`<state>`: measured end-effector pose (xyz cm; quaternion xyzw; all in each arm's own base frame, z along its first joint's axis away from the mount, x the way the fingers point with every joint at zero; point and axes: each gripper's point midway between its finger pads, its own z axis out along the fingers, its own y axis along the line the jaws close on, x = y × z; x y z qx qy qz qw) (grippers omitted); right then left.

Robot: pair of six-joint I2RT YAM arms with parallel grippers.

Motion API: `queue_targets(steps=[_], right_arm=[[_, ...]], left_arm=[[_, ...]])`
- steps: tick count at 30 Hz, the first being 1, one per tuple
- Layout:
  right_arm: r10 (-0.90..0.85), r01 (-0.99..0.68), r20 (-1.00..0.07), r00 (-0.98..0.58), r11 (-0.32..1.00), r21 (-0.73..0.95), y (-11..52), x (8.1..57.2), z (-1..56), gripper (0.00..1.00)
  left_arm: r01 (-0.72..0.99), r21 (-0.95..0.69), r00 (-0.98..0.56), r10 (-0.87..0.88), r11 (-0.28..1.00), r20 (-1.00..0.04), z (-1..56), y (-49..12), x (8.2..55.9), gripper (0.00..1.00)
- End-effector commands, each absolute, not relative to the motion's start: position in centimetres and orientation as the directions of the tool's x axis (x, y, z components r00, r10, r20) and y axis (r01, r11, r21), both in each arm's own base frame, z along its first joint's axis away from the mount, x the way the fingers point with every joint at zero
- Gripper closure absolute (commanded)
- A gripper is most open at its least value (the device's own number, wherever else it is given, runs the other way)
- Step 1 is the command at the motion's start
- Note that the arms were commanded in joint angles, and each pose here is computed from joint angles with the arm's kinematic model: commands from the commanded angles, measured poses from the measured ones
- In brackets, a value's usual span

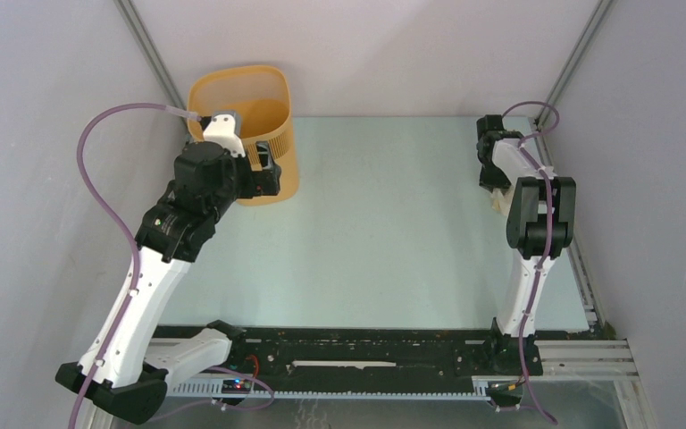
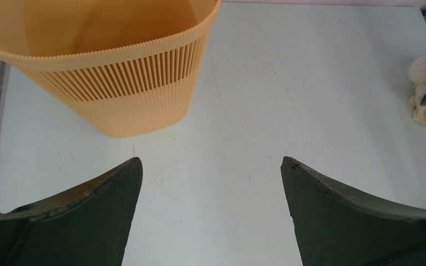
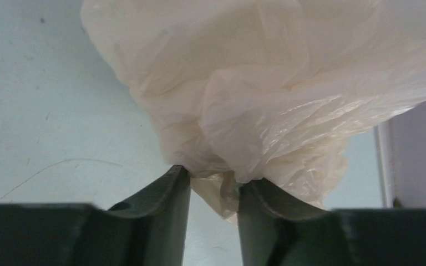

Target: Put the trash bags into the trash bin

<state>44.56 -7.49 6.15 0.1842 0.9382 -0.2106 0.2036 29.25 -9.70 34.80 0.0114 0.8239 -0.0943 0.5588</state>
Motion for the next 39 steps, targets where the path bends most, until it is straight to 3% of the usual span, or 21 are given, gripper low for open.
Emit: queue_targets(steps=[1,4,7,11,15,18,20,23,27,29,33,39], right_arm=[[0.237,0.386,-0.522,-0.820,0.901,-0.197,-4.0,44.5,9.5,0.75],[0.220,0.340,-0.549,-0.806,0.932,-0.124,-1.4,43.3,11.8,0.94],[0.185,0.210,-0.573,-0.799,0.978,0.023,3.3,41.3,14.1,0.94],[0.089,-0.100,-0.563,-0.821,0.950,0.296,11.9,36.6,16.9,0.94],[0.000,-0.332,-0.461,-0.887,0.694,0.639,20.8,30.5,19.9,0.94],[-0.113,-0.447,-0.449,-0.887,0.456,0.769,26.5,26.0,22.7,0.92],[-0.151,-0.452,-0.426,-0.892,0.290,0.844,29.1,24.0,24.2,0.92],[-0.141,-0.315,-0.294,-0.945,0.162,0.935,30.5,22.9,24.4,0.91],[-0.096,-0.043,-0.017,-0.995,0.272,0.961,30.2,24.4,18.6,0.93],[-0.107,0.030,0.065,-0.992,0.295,0.955,30.4,24.5,16.4,0.92],[-0.088,0.090,0.132,-0.987,0.369,0.925,29.6,24.6,12.9,0.91],[-0.073,0.048,0.085,-0.994,0.410,0.911,28.0,24.6,12.6,0.91]], left_arm=[[0.166,-0.208,-0.303,-0.151,0.964,-0.941,38.3,-10.5,28.9,0.00],[0.183,-0.266,-0.321,-0.198,0.947,-0.926,38.1,-11.3,28.6,0.00],[0.201,-0.332,-0.358,-0.246,0.921,-0.900,37.4,-12.4,28.4,0.00],[0.205,-0.435,-0.422,-0.322,0.877,-0.848,36.3,-13.7,27.7,0.00],[0.181,-0.544,-0.484,-0.407,0.819,-0.775,34.6,-14.7,26.4,0.00],[0.159,-0.629,-0.511,-0.482,0.761,-0.712,33.5,-15.3,25.5,0.00],[0.138,-0.671,-0.532,-0.517,0.729,-0.671,32.4,-15.5,24.9,0.00],[0.113,-0.703,-0.565,-0.537,0.702,-0.627,31.2,-15.7,23.9,0.00],[0.140,-0.725,-0.624,-0.508,0.675,-0.594,30.0,-16.7,22.5,0.00],[0.148,-0.732,-0.668,-0.479,0.665,-0.570,28.9,-17.5,22.2,0.00],[0.074,-0.722,-0.763,-0.427,0.688,-0.485,24.6,-18.3,22.2,0.00],[0.001,-0.686,-0.872,-0.335,0.728,-0.357,18.5,-19.9,23.0,0.00]])
